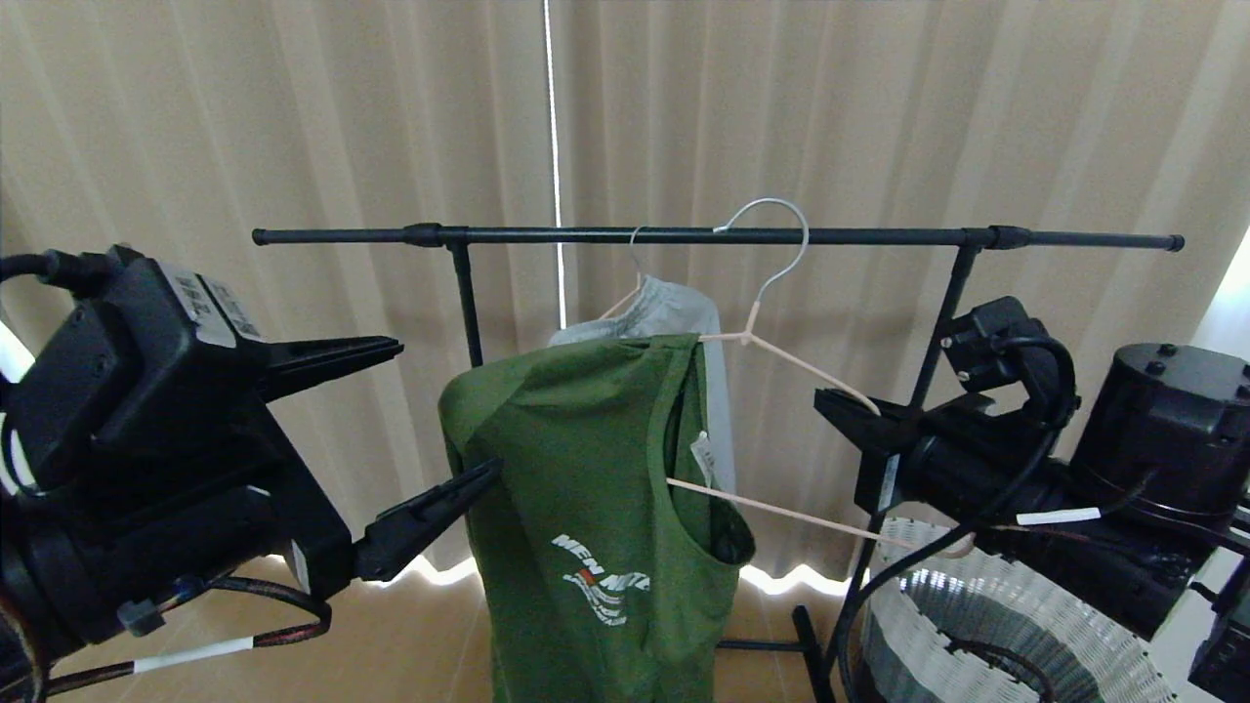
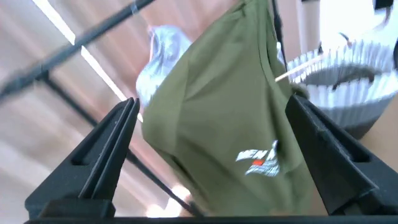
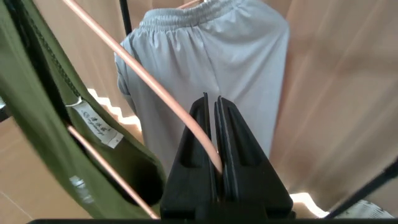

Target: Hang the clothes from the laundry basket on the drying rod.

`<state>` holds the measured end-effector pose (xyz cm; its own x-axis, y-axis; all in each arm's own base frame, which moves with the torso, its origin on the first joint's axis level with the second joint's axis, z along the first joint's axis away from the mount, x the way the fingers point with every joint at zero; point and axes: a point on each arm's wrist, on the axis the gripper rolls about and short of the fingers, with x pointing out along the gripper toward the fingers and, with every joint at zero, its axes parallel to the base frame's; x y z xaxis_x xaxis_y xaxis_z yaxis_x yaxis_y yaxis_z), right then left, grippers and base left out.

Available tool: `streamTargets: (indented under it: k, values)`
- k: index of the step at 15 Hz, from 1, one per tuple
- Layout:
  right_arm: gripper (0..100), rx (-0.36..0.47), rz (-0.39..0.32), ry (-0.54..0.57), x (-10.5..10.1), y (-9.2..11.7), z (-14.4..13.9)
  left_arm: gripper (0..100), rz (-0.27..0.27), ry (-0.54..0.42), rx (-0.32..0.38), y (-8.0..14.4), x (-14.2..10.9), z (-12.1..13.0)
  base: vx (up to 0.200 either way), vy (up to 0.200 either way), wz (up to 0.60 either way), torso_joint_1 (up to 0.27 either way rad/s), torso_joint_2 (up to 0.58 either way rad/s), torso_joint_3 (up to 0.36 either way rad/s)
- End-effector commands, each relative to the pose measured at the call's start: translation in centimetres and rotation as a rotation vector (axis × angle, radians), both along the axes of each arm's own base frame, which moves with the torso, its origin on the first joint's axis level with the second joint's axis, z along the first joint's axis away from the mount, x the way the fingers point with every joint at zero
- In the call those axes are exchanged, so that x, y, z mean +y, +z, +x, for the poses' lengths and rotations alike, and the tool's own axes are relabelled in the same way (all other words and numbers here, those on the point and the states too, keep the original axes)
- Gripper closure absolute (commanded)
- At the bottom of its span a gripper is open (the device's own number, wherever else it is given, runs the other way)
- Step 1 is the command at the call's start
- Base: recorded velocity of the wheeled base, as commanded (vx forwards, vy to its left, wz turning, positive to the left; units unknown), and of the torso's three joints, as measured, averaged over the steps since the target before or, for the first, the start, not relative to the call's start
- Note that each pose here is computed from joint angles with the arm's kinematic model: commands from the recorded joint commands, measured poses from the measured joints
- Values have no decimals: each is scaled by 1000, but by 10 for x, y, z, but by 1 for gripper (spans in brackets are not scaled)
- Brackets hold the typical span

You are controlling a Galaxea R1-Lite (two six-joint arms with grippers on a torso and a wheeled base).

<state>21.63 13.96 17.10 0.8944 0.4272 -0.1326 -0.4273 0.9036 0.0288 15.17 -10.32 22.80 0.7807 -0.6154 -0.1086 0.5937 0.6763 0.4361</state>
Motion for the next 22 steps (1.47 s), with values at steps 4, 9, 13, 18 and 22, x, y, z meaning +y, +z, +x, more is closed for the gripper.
streamTargets:
  k: [4, 9, 13, 18, 22]
  values:
    - [100, -15, -19, 1, -7, 1, -10, 0, 99, -17, -9, -5, -19, 28, 0, 0, 0, 0, 0, 0]
    - [100, -19, -54, -8, -13, -2, -12, 0, 126, -38, 23, -14, -29, 39, 0, 0, 0, 0, 0, 0]
    - [100, -17, -56, 22, -12, -2, -13, 0, 143, -72, 15, -14, -39, 44, 0, 0, 0, 0, 0, 0]
    - [100, -13, -91, 91, -6, -8, -11, 0, 147, -105, 13, -13, -56, 55, 0, 0, 0, 0, 0, 0]
    - [100, -43, -74, 150, 7, -8, -14, 0, 158, -112, 26, -17, -60, 57, 0, 0, 0, 0, 0, 0]
